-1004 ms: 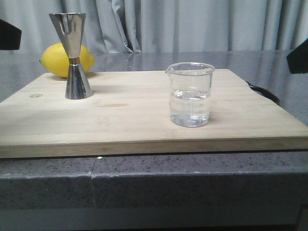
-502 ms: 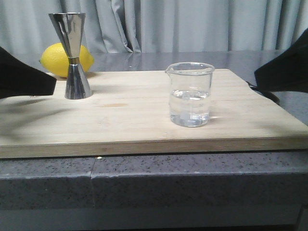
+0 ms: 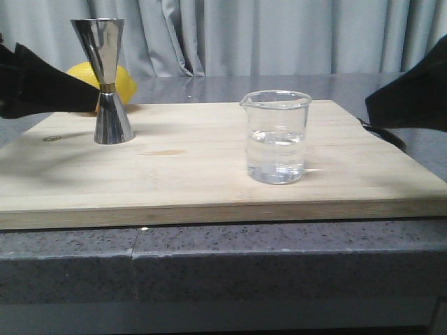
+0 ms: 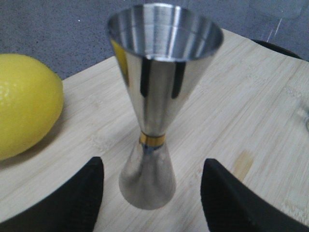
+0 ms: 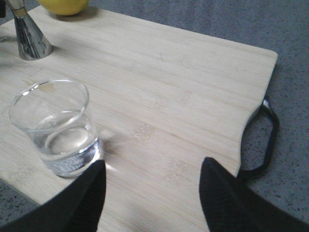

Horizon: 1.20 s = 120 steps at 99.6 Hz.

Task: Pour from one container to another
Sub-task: 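Reach the left gripper to the steel jigger and grasp its waist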

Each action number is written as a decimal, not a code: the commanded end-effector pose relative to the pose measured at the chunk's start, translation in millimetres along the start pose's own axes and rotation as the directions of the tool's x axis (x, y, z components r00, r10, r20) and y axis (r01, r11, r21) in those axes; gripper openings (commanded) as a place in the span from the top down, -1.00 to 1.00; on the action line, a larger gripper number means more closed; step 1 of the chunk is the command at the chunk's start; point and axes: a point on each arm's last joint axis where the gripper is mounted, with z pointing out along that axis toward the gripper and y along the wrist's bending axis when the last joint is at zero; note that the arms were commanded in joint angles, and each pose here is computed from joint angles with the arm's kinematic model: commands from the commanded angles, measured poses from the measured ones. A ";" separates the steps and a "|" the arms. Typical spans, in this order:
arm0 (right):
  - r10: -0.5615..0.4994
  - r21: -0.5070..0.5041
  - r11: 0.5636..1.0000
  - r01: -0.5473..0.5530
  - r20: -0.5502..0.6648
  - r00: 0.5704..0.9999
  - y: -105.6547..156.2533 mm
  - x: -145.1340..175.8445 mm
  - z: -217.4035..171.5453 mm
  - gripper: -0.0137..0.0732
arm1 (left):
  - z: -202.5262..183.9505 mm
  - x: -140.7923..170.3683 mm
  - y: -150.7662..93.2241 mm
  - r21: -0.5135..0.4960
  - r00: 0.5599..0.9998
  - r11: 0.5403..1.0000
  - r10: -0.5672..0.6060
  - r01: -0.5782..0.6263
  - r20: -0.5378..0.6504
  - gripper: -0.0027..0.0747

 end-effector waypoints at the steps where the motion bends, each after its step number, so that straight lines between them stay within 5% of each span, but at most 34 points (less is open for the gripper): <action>1: -0.008 0.035 0.999 0.004 0.100 0.995 -3.2 -14.9 -1.3 -0.21 | 1.1 -23.0 -0.3 0.036 0.992 0.999 -0.018 0.013 0.127 -0.13; 79: -0.008 0.040 0.999 0.004 0.110 0.994 -3.6 -15.8 -1.4 -0.21 | 36.9 -29.1 6.5 0.113 0.993 0.994 -0.009 -0.004 0.117 -0.12; 120: -0.008 0.042 0.999 0.003 0.116 0.993 -3.8 -16.3 -1.5 -0.21 | 36.9 -29.8 6.4 0.116 0.993 0.993 -0.008 -0.006 0.120 0.28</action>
